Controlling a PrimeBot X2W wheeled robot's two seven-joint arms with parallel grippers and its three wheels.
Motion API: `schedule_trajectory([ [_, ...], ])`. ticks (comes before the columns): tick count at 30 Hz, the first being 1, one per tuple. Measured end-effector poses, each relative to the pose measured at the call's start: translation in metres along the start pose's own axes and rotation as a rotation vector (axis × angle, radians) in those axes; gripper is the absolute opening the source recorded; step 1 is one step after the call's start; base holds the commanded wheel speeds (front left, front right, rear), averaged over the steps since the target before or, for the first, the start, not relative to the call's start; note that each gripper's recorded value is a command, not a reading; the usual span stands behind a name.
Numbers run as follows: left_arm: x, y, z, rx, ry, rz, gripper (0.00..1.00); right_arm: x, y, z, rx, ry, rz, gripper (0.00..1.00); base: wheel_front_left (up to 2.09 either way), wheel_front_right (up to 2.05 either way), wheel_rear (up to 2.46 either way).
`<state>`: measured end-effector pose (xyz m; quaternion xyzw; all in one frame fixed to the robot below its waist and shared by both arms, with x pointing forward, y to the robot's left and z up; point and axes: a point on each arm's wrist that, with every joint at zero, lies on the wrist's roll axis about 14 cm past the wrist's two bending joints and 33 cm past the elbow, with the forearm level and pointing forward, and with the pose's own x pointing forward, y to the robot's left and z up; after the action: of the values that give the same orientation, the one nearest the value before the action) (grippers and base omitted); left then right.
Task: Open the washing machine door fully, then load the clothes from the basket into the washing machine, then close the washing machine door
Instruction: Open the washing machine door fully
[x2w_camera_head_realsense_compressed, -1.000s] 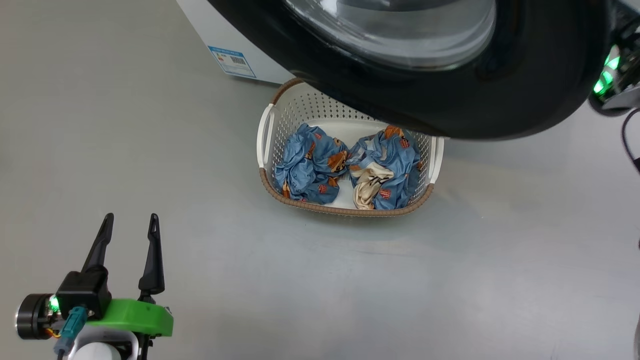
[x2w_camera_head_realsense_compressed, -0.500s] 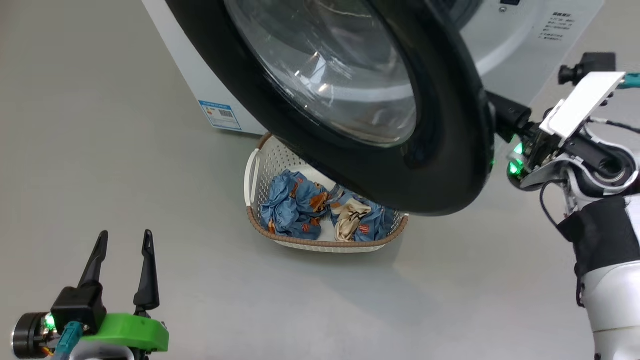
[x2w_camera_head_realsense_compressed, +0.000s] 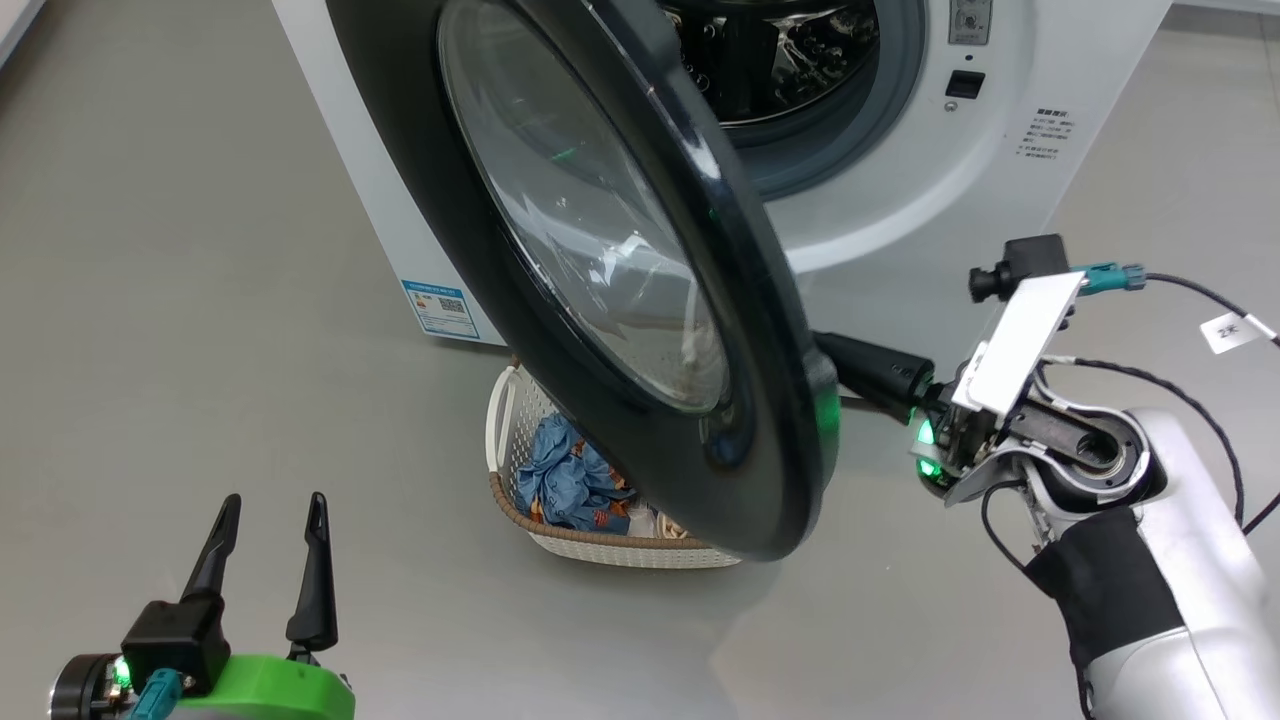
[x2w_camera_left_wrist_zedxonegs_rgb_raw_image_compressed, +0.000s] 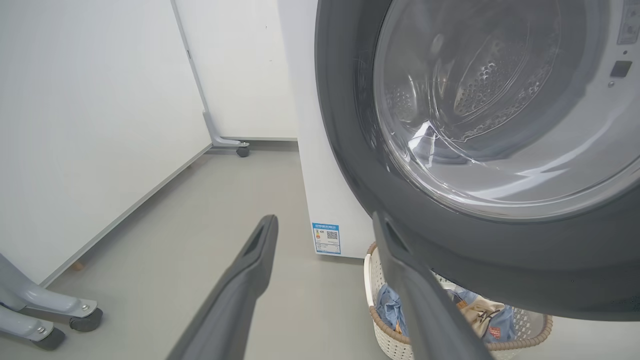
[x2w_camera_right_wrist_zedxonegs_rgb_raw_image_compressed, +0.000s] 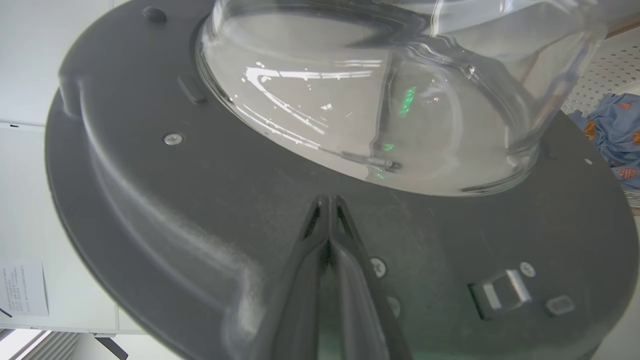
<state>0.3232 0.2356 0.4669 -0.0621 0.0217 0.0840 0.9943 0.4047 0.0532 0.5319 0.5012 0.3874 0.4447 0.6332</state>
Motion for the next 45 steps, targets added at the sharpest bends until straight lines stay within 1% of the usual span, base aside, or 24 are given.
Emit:
schedule_trajectory([
  [5,-0.005,0.001,0.006,-0.012,-0.02,0.004,1.0,0.014,0.009,-0.034,-0.009,0.09,0.029,0.0,0.0,0.0,0.0],
  [8,-0.008,0.0,0.011,-0.02,-0.037,0.004,1.0,0.019,0.011,-0.048,-0.004,0.123,0.038,0.0,0.0,0.0,0.0],
  [15,-0.014,0.002,0.023,-0.033,-0.078,0.011,1.0,0.031,0.016,-0.07,-0.021,0.175,0.049,0.0,0.0,0.0,0.0],
  [22,-0.019,-0.003,0.036,-0.055,-0.12,0.001,1.0,0.042,0.019,-0.094,-0.006,0.224,0.07,0.0,0.0,0.0,0.0],
  [30,-0.025,-0.002,0.043,-0.066,-0.145,0.006,1.0,0.053,0.038,-0.129,0.033,0.303,0.141,0.0,0.0,0.0,0.0],
  [45,-0.032,0.001,0.049,-0.071,-0.167,0.022,1.0,0.059,0.046,-0.139,0.042,0.282,0.152,0.0,0.0,0.0,0.0],
])
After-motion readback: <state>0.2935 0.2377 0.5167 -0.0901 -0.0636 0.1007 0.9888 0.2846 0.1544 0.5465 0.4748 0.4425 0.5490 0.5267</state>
